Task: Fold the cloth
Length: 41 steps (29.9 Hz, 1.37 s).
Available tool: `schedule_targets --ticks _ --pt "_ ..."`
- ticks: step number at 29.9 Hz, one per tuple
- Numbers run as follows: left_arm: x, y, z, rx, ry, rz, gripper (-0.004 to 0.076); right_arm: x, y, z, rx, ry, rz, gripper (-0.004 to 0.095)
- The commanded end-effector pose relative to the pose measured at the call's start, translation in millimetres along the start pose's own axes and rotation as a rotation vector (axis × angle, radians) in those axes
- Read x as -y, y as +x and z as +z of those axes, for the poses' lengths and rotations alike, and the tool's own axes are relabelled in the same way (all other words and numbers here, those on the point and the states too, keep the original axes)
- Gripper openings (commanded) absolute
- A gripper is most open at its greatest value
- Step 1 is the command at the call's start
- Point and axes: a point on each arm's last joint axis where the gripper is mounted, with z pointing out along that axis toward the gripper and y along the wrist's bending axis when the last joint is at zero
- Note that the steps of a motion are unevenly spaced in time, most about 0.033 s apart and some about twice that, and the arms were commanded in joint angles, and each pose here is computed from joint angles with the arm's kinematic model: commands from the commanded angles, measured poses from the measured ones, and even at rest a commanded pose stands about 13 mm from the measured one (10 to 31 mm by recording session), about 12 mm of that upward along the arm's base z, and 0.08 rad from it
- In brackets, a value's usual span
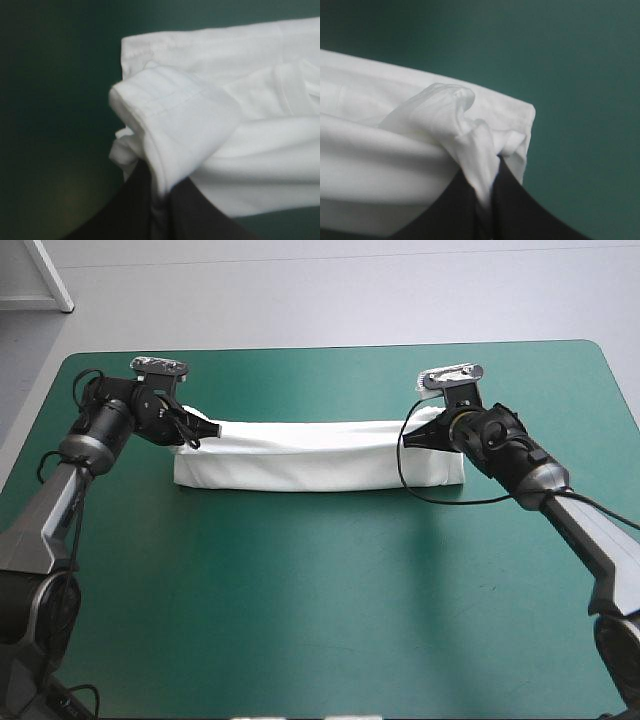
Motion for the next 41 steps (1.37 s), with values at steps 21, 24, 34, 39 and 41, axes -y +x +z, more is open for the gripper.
schedule_targets --ticks 21,24,34,39,41 --pt "0 -37 45 0.186 -0.007 -0.059 0.0496 14 -20 53 0.155 -0.027 0.044 0.0728" --pt "-2 -46 20 0.207 -0.014 -0.060 0.0545 19 -32 26 0.221 -0.021 0.045 0.0813" --pt "13 -55 -52 0.234 0.156 -0.153 0.0364 35 -32 -28 0.136 0.056 0.062 0.0810" --pt "51 -54 -42 0.209 0.273 -0.062 0.0060 44 -19 -25 0.005 -0.021 0.115 0.0810" --pt "69 -55 -32 0.211 0.291 -0.033 -0.0008 52 -18 -24 -0.008 -0.059 0.145 0.0810"
